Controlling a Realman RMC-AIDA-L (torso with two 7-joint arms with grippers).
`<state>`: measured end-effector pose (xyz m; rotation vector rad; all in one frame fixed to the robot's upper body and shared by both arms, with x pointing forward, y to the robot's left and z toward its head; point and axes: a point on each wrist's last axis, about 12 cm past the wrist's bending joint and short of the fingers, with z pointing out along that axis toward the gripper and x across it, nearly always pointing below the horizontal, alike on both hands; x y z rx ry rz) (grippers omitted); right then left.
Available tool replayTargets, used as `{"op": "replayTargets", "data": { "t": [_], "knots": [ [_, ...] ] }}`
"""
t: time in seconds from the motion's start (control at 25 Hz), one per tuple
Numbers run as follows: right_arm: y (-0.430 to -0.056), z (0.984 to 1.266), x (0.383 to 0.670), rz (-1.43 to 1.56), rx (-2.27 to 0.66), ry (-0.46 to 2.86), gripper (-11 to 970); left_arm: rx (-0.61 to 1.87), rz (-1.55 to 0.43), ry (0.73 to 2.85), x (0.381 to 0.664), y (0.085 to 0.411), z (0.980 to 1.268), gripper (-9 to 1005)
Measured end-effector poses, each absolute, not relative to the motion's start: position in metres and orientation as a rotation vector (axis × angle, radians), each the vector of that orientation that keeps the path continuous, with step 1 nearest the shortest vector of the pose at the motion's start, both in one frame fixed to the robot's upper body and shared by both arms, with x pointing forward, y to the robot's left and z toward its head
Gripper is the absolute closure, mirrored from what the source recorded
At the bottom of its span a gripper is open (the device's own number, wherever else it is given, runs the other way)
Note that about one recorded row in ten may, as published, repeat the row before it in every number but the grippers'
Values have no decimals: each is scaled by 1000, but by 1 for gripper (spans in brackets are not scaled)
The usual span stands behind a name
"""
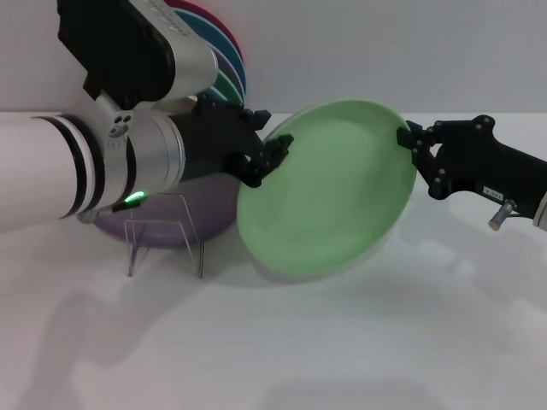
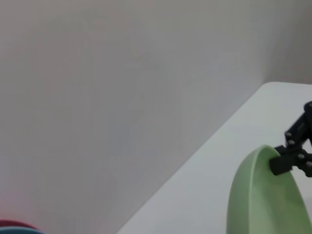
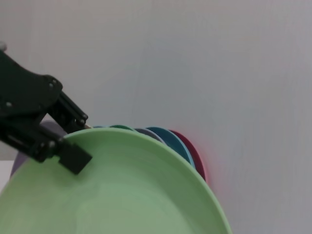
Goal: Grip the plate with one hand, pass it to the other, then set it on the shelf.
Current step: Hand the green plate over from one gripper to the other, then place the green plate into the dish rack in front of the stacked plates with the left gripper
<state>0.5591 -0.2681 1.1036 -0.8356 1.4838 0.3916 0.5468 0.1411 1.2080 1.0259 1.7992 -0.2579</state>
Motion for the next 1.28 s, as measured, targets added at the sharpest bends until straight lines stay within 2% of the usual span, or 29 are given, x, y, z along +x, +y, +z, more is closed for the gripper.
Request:
{"op": "replayTargets", "data": {
  "t": [0.24, 0.4, 0.48, 0.76, 0.92, 1.0, 1.04, 1.16, 1.24, 1.28],
  "knots": [
    [-268, 1102, 556, 407, -839, 1482, 936, 1058, -232, 1779, 547, 137, 1207, 721],
    [-267, 1103, 543, 473, -838, 1423, 935, 1069, -230, 1758, 545, 135, 1208, 899],
    [-274, 1106, 532, 511, -781, 1377, 935, 1058, -227, 1741, 545, 136, 1210, 912],
    [-288, 1104, 517, 535, -679, 1352, 803, 1054, -224, 1712, 542, 135, 1214, 938],
    [-305, 1097, 504, 559, -521, 1336, 722, 1033, -219, 1676, 537, 136, 1219, 945],
    [-322, 1087, 492, 557, -370, 1316, 671, 967, -167, 1575, 529, 143, 1224, 948],
    [-322, 1087, 492, 557, -370, 1316, 646, 967, -167, 1575, 529, 143, 1224, 948],
    [-332, 1078, 481, 530, -286, 1297, 570, 904, -44, 1374, 514, 142, 1226, 949],
    [-336, 1076, 478, 518, -263, 1293, 321, 862, 60, 1219, 503, 135, 1226, 949],
    [-338, 1075, 477, 513, -254, 1292, 321, 788, 147, 1092, 496, 131, 1226, 950]
  ]
}}
